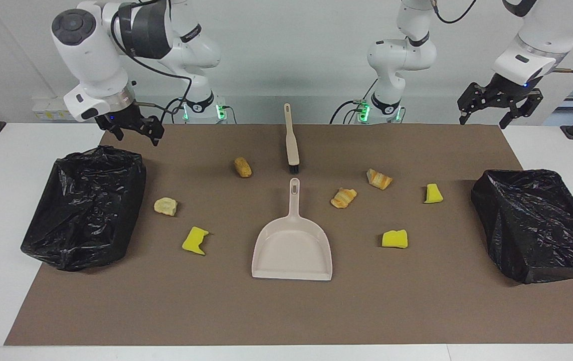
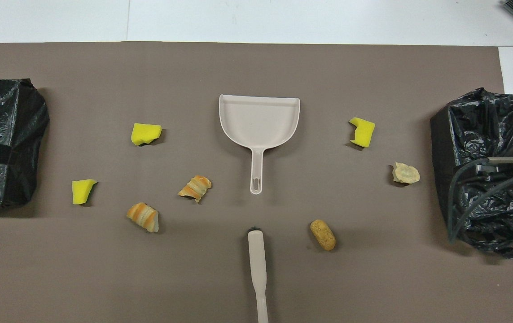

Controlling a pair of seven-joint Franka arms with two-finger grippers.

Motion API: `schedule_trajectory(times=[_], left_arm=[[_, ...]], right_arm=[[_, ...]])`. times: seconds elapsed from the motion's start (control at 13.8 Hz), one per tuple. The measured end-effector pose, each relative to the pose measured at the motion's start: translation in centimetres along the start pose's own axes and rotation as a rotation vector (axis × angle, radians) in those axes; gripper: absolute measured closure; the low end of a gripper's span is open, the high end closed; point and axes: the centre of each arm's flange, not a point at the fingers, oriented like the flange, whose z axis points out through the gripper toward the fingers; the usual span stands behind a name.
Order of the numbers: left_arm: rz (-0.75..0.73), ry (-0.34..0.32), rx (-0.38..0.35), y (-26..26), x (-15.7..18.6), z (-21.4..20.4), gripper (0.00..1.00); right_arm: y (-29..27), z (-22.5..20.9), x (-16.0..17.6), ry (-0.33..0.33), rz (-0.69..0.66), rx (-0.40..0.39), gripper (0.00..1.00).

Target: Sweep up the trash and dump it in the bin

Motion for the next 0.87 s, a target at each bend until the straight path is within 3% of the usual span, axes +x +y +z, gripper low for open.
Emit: schedule_trajectory(times=[0.22,0.58,0.87], left_arm=[[0.0,-0.001,0.0,0.0,0.0,0.0,0.0],[0.0,0.008,0.001,0.0,-0.3,-0.5,0.0],[0.016,0.011,0.0,1.0,-0.8,-0.7,0.0]], right_arm=[[1.0,-1.1,1.4,0.021,-0.049,0.008,0.0],[1.3,-2.1,4.8,0.001,-0.053,0.021,0.0],[1.2,-2.3,5.1,-0.002,-0.053,0.026,0.0]])
